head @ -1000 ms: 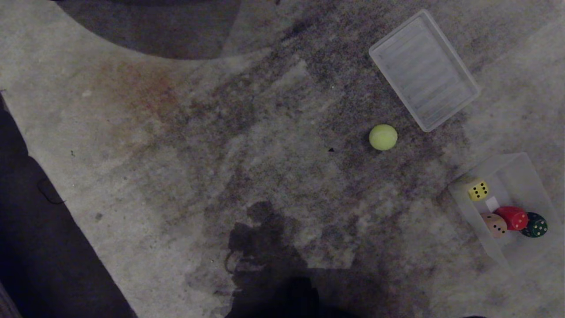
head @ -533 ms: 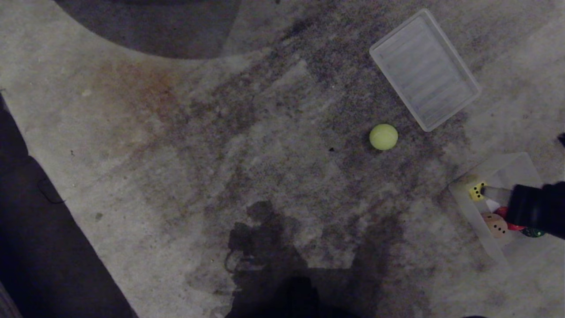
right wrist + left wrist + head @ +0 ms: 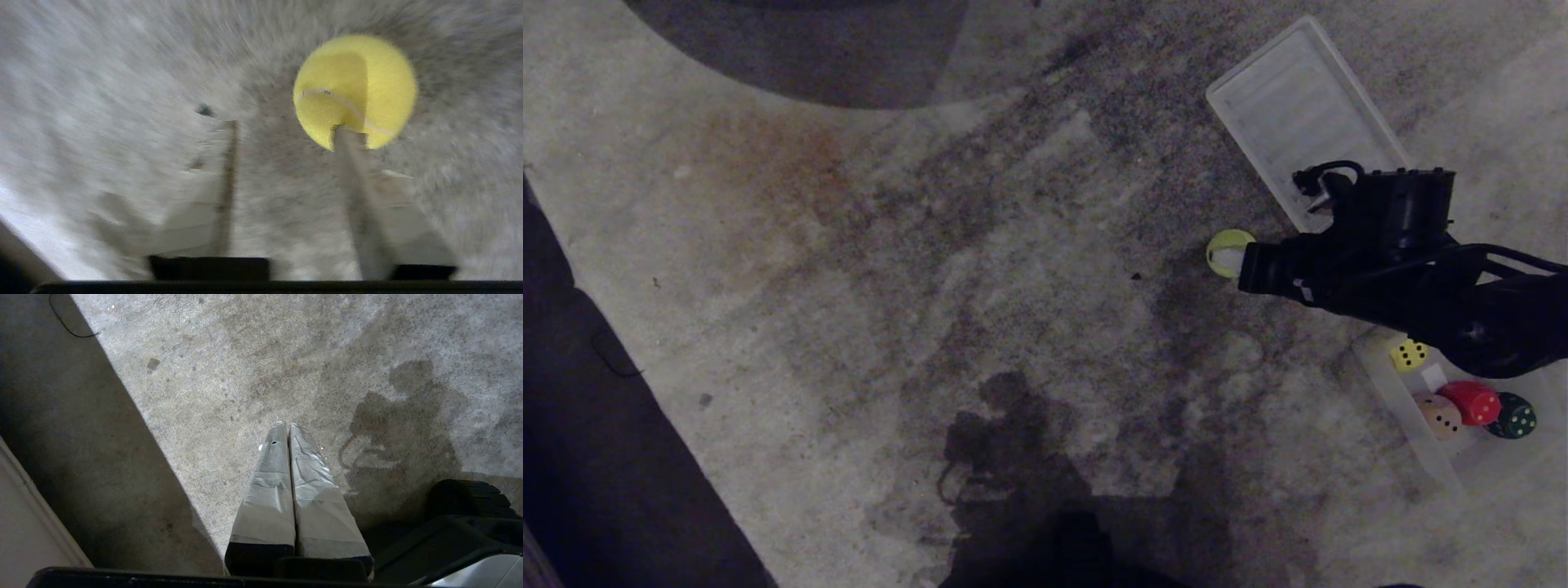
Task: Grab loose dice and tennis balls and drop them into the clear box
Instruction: Pick up the ball on the floor
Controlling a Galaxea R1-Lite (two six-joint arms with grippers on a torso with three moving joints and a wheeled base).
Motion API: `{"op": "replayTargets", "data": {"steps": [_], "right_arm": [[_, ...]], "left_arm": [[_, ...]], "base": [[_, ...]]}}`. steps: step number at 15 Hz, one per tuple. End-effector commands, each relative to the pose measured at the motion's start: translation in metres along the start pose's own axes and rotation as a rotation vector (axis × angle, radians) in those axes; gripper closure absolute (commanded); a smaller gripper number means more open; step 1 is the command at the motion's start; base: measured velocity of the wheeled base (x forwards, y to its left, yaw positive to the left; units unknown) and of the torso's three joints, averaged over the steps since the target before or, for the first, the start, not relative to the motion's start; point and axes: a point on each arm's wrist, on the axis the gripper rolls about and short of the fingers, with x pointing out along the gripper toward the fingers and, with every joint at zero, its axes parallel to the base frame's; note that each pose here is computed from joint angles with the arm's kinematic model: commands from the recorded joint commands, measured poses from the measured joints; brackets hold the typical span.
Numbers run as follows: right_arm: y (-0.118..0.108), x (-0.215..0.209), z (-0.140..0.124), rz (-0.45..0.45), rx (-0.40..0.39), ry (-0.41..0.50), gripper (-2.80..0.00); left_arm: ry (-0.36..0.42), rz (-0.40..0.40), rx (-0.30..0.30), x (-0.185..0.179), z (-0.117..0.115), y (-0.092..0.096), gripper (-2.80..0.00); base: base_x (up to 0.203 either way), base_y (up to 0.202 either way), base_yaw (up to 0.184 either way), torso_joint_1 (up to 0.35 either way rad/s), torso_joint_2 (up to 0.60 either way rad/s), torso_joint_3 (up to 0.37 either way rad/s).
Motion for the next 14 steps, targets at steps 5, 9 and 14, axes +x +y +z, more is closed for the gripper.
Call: {"op": "replayTargets", "data": {"steps": [5,9,14], "right_arm": [[-0.010,0.030,-0.001,-0.012,-0.130,-0.058,-2.80],[-0.007,0.016,0.016,-0.005,-0.134,-0.103,-2.80],[-0.001,-0.004,0.029,0.004,-0.134,-0.110,-2.80]], "left_arm": [[0.003,0.001,0.000,0.000,0.000,0.000,0.00],[0.003,0.001,0.000,0.000,0.000,0.000,0.00],[0.003,0.001,0.000,0.000,0.000,0.000,0.00]], "base": [[0.000,0.000,0.000,0.000,0.00,0.000],[0.000,0.000,0.000,0.000,0.00,0.000],[0.000,0.000,0.000,0.000,0.00,0.000]]}}
